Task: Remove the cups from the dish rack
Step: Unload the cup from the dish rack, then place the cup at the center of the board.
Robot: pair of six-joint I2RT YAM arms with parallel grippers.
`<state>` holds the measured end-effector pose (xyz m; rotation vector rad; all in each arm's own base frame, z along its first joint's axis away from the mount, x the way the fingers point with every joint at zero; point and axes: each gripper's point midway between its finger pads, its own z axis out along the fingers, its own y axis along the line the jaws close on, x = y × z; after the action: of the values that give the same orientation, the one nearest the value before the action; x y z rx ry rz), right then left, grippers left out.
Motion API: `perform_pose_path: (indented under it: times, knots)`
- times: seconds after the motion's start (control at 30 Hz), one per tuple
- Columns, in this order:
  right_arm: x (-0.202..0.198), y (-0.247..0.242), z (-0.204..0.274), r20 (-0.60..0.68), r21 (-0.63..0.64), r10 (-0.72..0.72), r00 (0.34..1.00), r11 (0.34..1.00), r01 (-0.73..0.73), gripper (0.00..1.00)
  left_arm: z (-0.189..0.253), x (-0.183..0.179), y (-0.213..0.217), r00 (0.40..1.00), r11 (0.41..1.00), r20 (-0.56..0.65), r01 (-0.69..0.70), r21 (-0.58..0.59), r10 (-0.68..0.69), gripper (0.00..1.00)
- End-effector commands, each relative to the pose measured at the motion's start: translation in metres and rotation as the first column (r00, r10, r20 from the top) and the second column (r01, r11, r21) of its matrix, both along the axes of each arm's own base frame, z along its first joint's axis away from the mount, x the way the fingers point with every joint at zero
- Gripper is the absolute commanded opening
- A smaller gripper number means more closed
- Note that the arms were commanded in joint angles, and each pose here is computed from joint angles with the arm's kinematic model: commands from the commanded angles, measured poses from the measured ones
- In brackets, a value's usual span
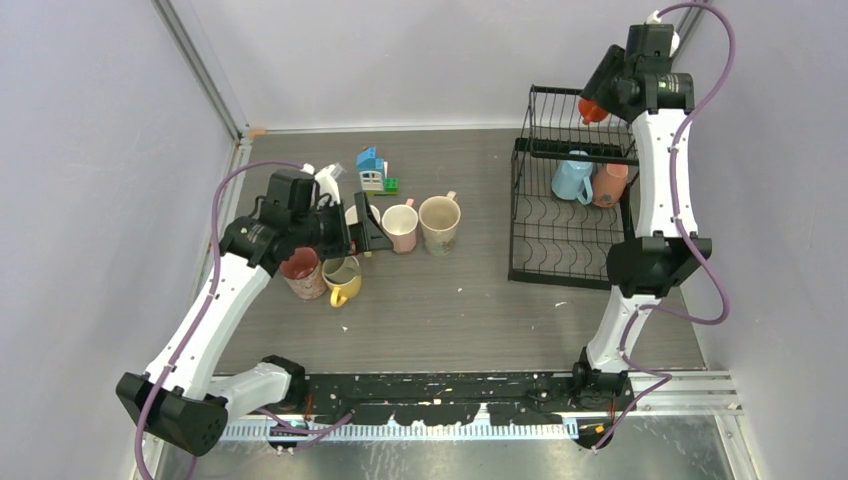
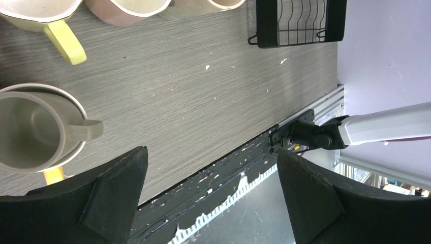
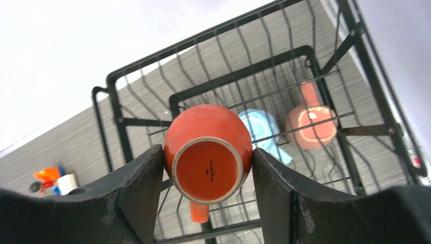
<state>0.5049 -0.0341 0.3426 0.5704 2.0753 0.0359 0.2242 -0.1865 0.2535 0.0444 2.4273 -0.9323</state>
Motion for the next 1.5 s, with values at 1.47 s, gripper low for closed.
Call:
perform_pose_path:
  times: [1.47]
  knots:
    - [-0.191, 0.382, 0.018, 0.364, 0.708, 0.623, 0.692, 0.297, -0.64, 0.34, 0.076, 0.044, -0.03, 0.922, 0.927, 0.361, 0.004, -0.374, 0.141, 0.92]
